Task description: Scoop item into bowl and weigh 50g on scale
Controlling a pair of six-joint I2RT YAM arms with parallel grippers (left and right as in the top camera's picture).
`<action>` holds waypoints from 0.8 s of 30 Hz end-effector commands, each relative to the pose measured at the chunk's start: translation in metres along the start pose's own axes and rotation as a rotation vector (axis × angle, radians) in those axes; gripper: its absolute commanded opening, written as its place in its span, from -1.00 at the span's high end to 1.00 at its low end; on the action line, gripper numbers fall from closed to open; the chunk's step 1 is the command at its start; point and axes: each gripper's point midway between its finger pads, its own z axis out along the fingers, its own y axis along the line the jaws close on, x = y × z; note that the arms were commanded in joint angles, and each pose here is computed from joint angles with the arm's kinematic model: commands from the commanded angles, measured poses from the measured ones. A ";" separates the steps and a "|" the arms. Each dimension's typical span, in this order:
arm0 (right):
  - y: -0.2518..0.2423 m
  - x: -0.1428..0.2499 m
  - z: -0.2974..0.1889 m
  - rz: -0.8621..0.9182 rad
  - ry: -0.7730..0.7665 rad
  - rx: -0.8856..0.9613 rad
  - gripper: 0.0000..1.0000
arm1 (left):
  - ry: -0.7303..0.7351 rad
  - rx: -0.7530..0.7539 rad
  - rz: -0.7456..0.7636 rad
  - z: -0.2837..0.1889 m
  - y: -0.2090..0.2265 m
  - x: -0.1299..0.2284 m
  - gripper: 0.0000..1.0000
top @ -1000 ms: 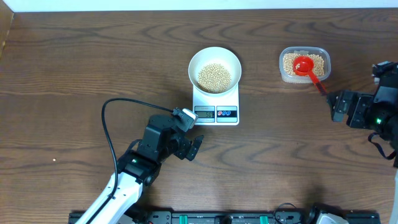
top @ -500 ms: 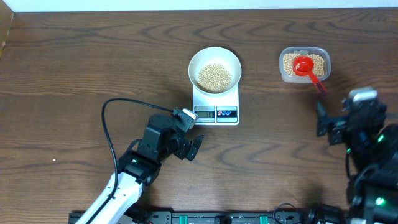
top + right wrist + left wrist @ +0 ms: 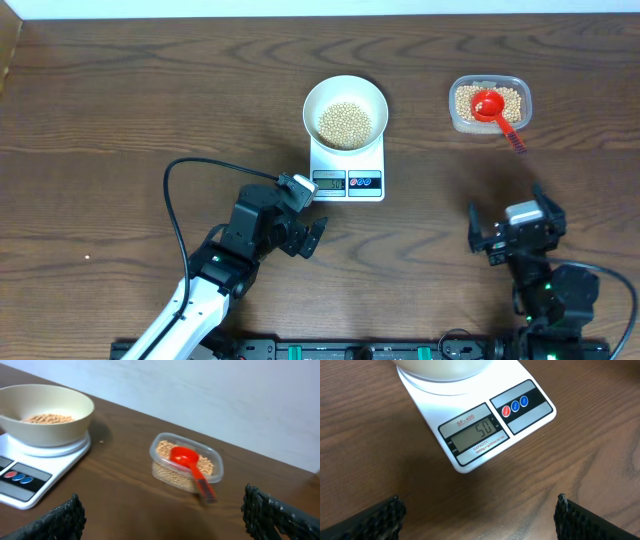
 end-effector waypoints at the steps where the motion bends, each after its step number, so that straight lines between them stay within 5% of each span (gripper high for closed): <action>1: 0.008 0.008 0.000 -0.019 -0.019 -0.011 -0.99 | 0.005 -0.013 -0.014 0.001 0.003 0.001 -0.94; 24: 0.021 -0.001 -0.003 0.113 -0.148 -0.040 -0.99 | 0.005 -0.013 -0.014 0.001 0.003 0.001 -0.94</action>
